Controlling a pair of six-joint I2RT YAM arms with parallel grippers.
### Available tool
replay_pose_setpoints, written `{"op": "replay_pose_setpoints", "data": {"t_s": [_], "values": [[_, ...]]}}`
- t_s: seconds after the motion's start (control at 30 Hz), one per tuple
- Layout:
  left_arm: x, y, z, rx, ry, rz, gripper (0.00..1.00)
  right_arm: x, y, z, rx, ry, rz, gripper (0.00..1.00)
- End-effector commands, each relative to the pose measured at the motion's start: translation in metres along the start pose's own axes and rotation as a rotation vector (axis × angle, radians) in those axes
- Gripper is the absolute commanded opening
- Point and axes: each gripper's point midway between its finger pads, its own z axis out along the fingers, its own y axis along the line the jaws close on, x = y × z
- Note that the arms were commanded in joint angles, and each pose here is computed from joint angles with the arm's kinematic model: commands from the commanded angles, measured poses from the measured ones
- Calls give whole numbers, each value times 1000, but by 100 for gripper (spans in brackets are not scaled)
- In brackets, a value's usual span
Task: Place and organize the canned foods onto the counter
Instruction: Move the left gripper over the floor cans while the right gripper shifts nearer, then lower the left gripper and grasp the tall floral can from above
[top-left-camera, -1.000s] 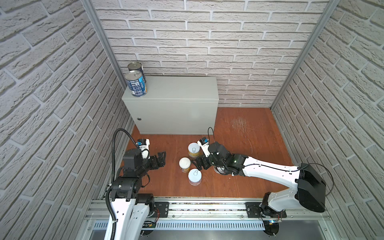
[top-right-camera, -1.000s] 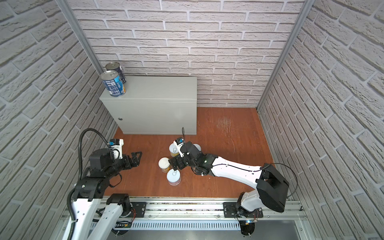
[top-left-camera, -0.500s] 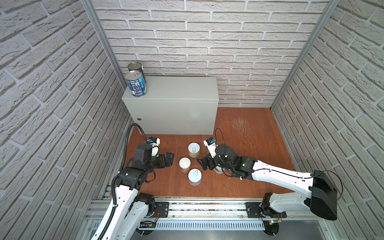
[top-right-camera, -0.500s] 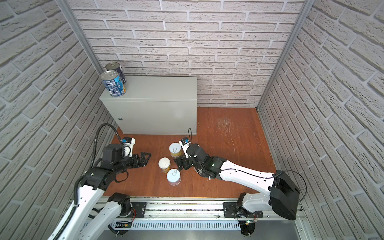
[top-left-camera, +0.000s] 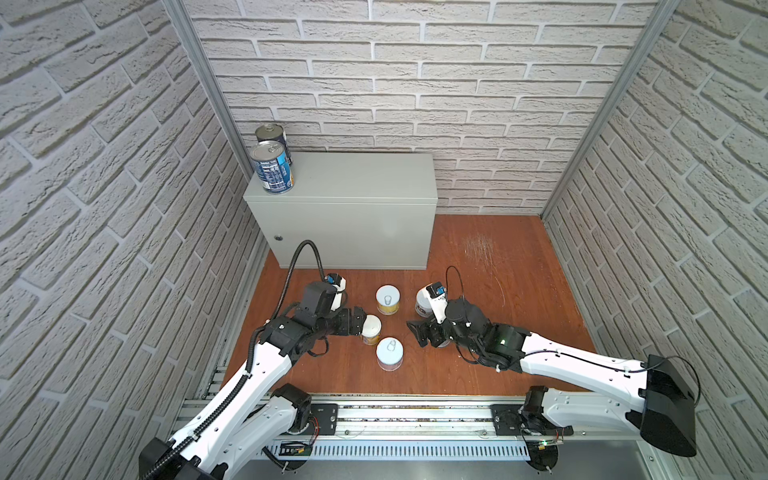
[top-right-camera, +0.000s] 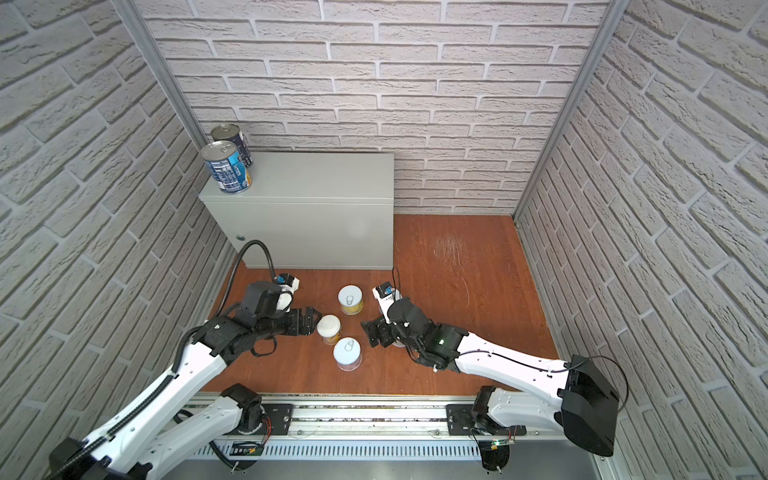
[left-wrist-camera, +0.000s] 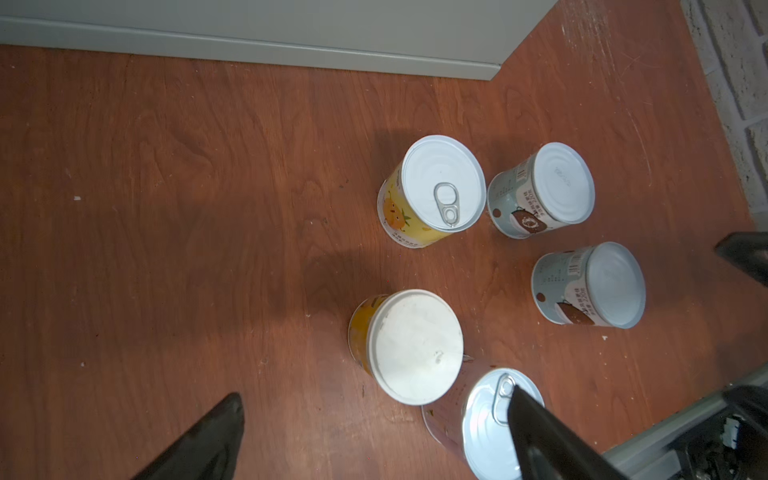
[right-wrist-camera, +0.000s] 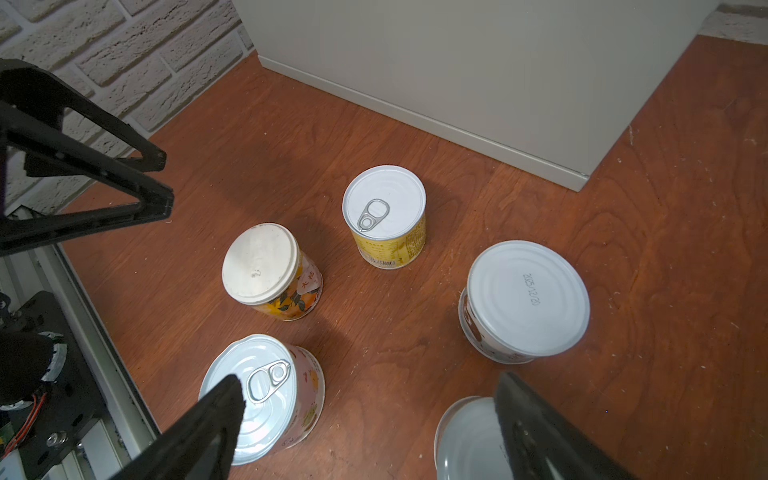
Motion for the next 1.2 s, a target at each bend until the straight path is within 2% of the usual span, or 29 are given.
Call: {"op": "replay_pose_setpoints", "data": {"t_s": [0.0, 0.3, 1.17], "values": [[-19, -10, 3, 16, -62, 4, 98, -14, -3, -9, 16, -75, 15, 95], [-21, -22, 21, 35, -41, 19, 98, -12, -6, -12, 21, -83, 24, 95], [12, -32, 56, 39, 105, 29, 98, -17, 4, -3, -4, -59, 12, 95]]}}
